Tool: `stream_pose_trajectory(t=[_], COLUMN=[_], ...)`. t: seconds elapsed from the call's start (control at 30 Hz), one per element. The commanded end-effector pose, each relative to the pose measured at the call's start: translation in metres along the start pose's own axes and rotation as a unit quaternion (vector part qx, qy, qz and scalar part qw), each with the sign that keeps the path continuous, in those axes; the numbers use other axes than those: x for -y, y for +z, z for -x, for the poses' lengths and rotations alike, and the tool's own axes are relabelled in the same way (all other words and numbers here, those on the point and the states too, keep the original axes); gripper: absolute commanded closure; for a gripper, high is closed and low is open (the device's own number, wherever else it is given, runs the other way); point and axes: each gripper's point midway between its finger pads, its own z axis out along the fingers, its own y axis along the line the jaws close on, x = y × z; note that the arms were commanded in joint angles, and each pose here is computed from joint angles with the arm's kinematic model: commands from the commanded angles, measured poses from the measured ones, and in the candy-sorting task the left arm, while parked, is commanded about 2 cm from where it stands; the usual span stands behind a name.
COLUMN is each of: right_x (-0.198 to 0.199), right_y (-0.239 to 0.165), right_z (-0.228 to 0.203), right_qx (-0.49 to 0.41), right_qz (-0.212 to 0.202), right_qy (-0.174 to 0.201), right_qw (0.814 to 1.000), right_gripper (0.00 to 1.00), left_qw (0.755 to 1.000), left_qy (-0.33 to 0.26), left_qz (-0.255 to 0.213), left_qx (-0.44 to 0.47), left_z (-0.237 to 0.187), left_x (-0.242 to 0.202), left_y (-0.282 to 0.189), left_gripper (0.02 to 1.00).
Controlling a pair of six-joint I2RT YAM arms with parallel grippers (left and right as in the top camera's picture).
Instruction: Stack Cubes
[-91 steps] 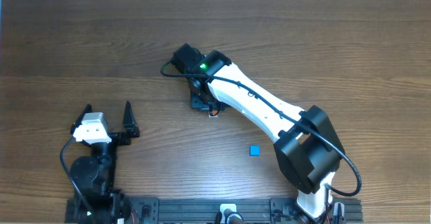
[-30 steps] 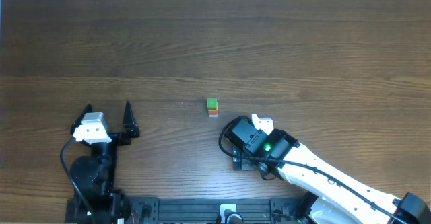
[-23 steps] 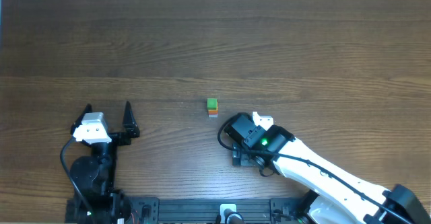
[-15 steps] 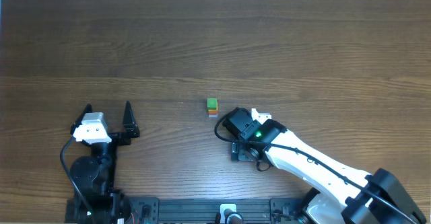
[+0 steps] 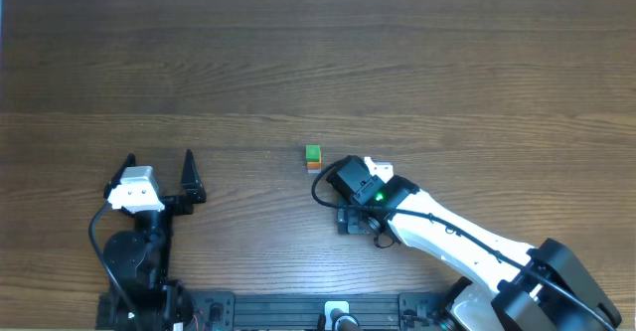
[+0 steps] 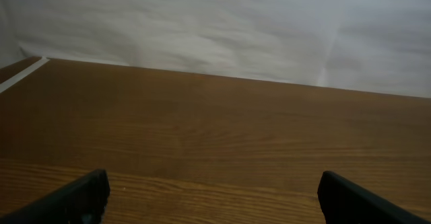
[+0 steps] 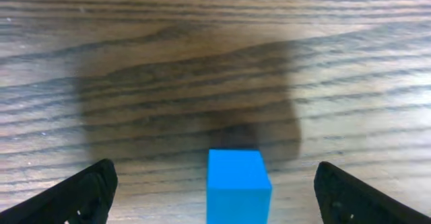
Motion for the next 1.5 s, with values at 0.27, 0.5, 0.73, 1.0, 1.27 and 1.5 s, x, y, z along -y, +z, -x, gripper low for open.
stream_pose_trajectory(t=[0.27, 0.5, 0.73, 1.0, 1.27, 1.5], right_x=[0.005, 0.0032, 0.0022, 0.0024, 0.0024, -0.0013], right_y=[0.0103, 0.0101, 0.01, 0.0101, 0.01, 0.0055], right_z=[-0.0113, -0.0131, -0.0137, -0.0138, -0.0137, -0.0091], right_qx=[-0.029, -0.034, -0.036, -0.036, -0.036, -0.031], right_qz=[0.013, 0.019, 0.021, 0.021, 0.021, 0.026], right_qy=[-0.013, -0.015, -0.014, -0.014, -0.014, -0.012], right_qw=[0.999, 0.999, 0.999, 0.999, 0.999, 0.999], right_gripper=[0.248, 0.459, 0.592, 0.709, 0.757, 0.805], left_qw=[1.0, 1.0, 1.0, 1.0, 1.0, 1.0], left_qy=[0.006, 0.006, 0.006, 0.005, 0.006, 0.006], left_qz=[-0.004, -0.004, -0.004, -0.004, -0.004, -0.004], left_qx=[-0.001, -0.001, -0.001, -0.001, -0.001, -0.001], left_z=[-0.0013, -0.0014, -0.0014, -0.0014, -0.0014, -0.0014], left_x=[0.0009, 0.0008, 0.0008, 0.0008, 0.0008, 0.0008], left_y=[-0.0001, -0.0001, -0.0001, -0.0001, -0.0001, -0.0001], left_gripper=[0.018, 0.018, 0.018, 0.018, 0.018, 0.018])
